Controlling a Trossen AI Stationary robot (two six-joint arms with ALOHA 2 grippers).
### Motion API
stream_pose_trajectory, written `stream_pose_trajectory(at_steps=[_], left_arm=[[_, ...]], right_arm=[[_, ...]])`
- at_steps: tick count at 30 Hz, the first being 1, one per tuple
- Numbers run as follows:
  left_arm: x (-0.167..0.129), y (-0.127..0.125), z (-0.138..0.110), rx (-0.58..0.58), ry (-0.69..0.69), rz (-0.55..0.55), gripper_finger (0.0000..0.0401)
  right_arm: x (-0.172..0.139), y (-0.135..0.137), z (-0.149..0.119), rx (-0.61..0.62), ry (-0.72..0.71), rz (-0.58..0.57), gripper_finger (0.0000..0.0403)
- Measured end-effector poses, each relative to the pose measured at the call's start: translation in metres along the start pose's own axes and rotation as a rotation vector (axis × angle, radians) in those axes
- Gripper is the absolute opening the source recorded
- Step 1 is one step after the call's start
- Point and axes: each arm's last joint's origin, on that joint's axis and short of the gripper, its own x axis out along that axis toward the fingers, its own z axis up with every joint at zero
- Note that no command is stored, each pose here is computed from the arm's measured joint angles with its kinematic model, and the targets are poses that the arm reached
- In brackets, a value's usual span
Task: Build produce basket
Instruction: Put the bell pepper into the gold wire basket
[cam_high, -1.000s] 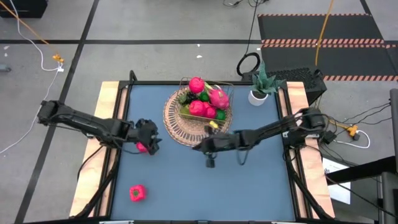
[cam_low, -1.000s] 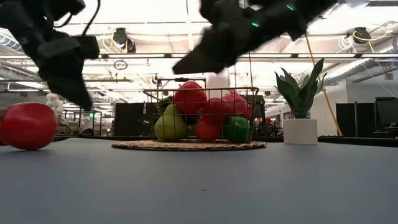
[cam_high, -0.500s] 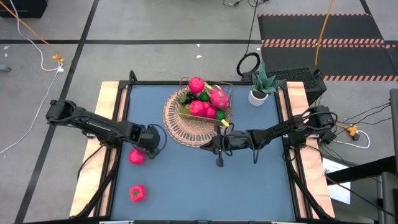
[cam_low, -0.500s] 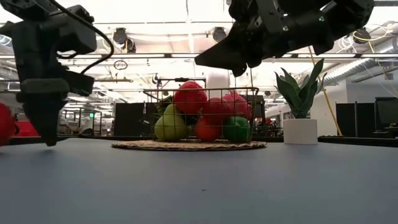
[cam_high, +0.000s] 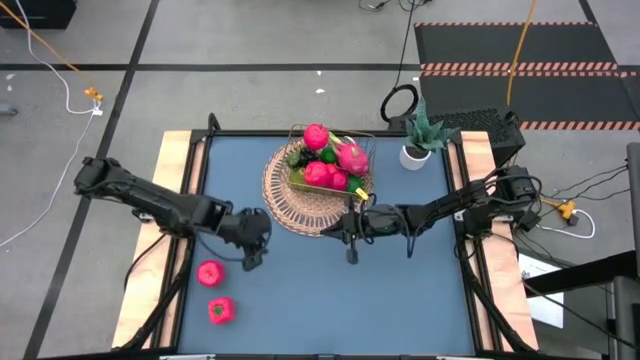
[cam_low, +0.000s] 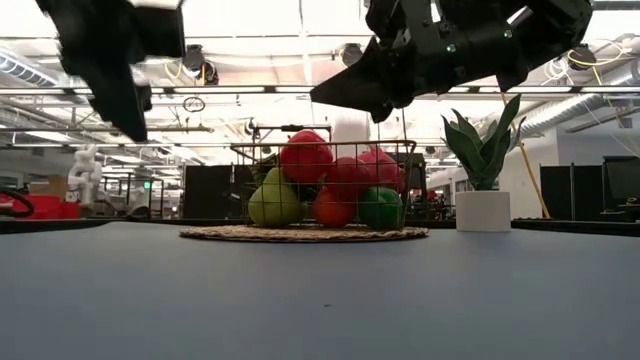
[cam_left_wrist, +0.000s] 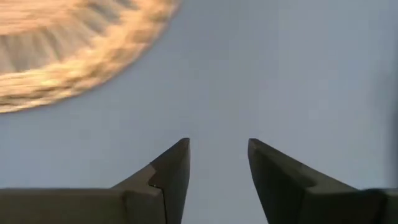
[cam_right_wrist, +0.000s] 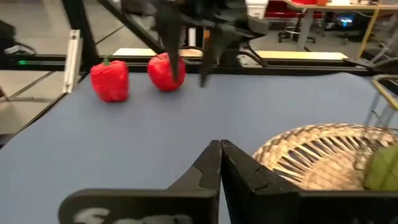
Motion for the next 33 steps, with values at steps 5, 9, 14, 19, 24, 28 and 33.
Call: stream_pose_trajectory(at_steps=[5, 9, 14, 19, 24, 28, 33], left_arm=[[-0.009, -0.051, -0.015, 0.027, -0.005, -0.296, 0.0184], [-0.013, -0.088, -0.056, 0.233, 0.073, -0.401, 0.0171], [-0.018, -0.105, -0.102, 0.285, 0.170, -0.358, 0.0127], [-0.022, -0.110, -0.117, 0.204, 0.208, -0.349, 0.0086], [-0.025, -0.109, -0.125, 0.220, 0.283, -0.355, 0.0057], [-0.025, -0.103, -0.131, 0.315, 0.309, -0.300, 0.0044], [-0.024, -0.102, -0.131, 0.171, 0.308, -0.257, 0.0053]], right_arm=[[-0.001, 0.008, -0.001, -0.013, 0.011, 0.023, 0.0004], [-0.001, 0.012, -0.002, -0.024, 0.015, 0.036, 0.0004], [-0.001, 0.012, -0.001, -0.034, 0.011, 0.035, 0.0004], [-0.001, 0.011, 0.002, -0.028, -0.020, 0.030, 0.0004], [-0.001, 0.011, 0.003, -0.031, -0.039, 0.032, 0.0004], [-0.001, 0.011, 0.002, -0.039, -0.026, 0.033, 0.0004], [-0.001, 0.011, 0.001, -0.061, -0.009, 0.033, 0.0004]])
